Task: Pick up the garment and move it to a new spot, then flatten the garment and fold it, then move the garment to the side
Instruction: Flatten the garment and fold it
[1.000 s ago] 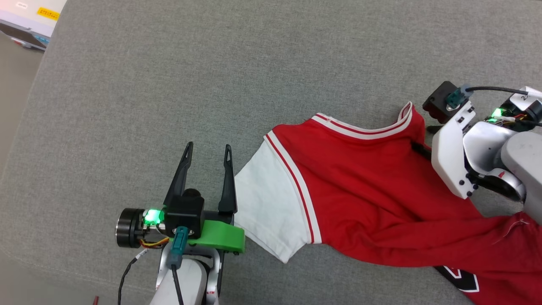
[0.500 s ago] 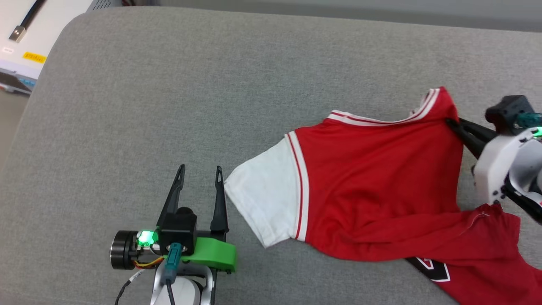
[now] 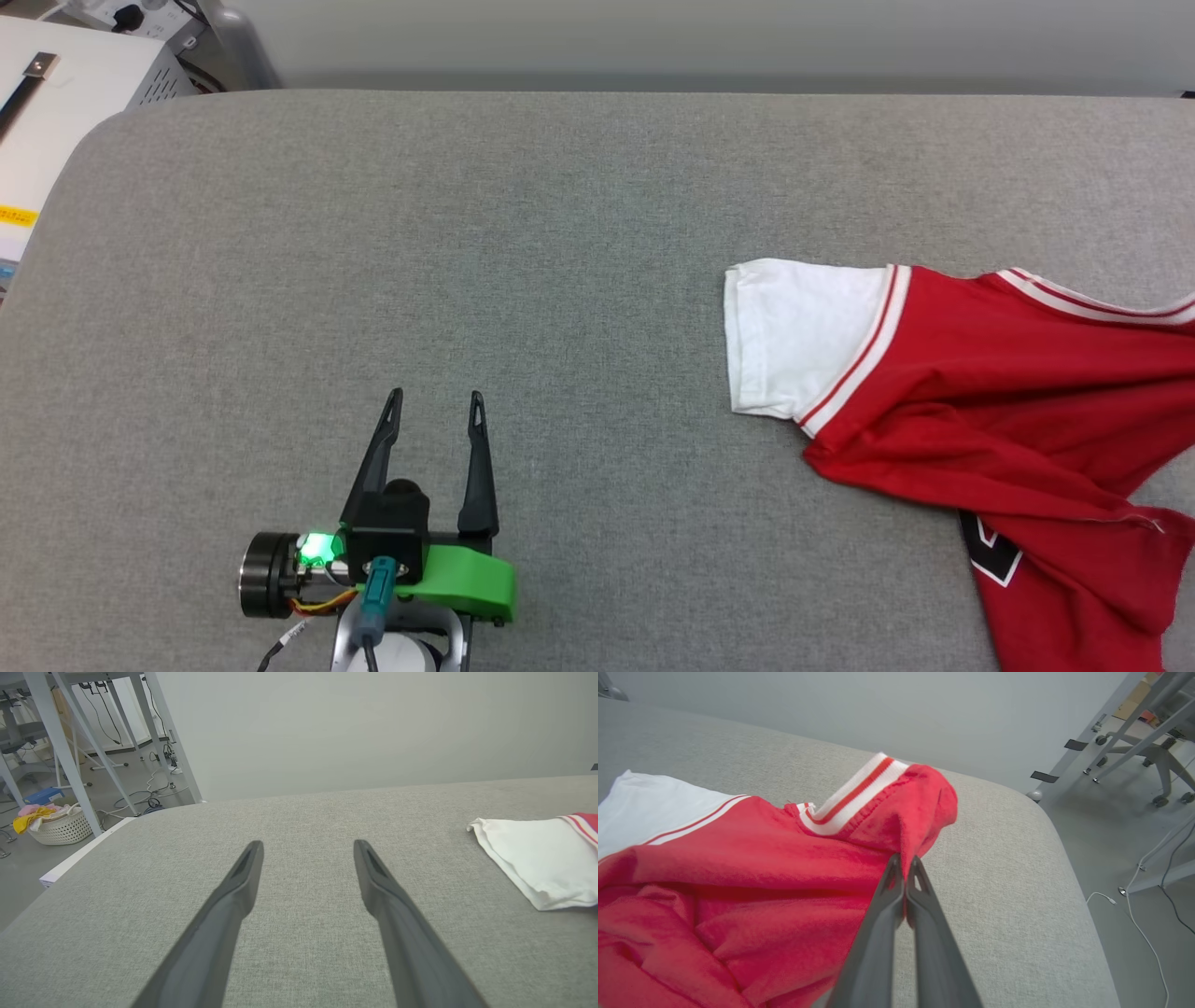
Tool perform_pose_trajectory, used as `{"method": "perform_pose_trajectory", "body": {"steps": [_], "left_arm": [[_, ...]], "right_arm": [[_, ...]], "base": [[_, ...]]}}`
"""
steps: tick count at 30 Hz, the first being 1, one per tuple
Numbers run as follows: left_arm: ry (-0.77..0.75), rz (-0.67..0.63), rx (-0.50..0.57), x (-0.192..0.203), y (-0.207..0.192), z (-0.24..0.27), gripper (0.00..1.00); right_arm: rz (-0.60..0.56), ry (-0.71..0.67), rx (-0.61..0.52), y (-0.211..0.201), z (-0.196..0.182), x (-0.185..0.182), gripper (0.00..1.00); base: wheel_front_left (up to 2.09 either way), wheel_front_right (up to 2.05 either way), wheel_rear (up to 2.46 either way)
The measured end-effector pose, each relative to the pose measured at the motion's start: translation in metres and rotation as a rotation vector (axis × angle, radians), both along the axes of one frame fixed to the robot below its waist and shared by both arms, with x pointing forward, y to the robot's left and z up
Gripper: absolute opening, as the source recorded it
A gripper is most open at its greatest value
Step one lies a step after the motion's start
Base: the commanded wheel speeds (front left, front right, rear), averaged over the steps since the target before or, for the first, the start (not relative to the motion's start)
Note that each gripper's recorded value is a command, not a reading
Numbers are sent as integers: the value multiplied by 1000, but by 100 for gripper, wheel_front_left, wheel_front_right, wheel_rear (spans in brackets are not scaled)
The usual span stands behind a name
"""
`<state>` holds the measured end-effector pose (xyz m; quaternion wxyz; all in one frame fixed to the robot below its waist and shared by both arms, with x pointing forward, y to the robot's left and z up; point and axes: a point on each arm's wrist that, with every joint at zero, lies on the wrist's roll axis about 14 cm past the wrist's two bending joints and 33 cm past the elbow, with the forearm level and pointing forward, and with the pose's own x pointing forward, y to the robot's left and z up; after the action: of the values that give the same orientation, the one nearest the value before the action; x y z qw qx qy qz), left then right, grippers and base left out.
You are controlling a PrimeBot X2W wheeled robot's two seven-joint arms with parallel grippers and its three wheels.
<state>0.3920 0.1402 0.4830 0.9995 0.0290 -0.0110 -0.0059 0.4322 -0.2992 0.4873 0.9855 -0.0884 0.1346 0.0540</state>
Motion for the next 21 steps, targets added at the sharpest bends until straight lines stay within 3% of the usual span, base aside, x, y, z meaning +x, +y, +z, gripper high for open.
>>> {"method": "perform_pose_trajectory", "body": {"steps": [5,11,18,21], "left_arm": [[4,-4,-2,-1,0,-1,100],[22,5,-1,-1,2,-7,100],[27,6,-1,9,3,-11,100],[27,12,2,16,6,-12,100]], "right_arm": [[-127,-30,8,-21,5,-22,0],[-145,-41,-1,-9,13,-23,0],[-64,-80,5,22,30,27,0],[-16,-74,-41,33,30,58,0]], "base": [[0,0,0],[0,0,0],[0,0,0],[0,0,0]]}}
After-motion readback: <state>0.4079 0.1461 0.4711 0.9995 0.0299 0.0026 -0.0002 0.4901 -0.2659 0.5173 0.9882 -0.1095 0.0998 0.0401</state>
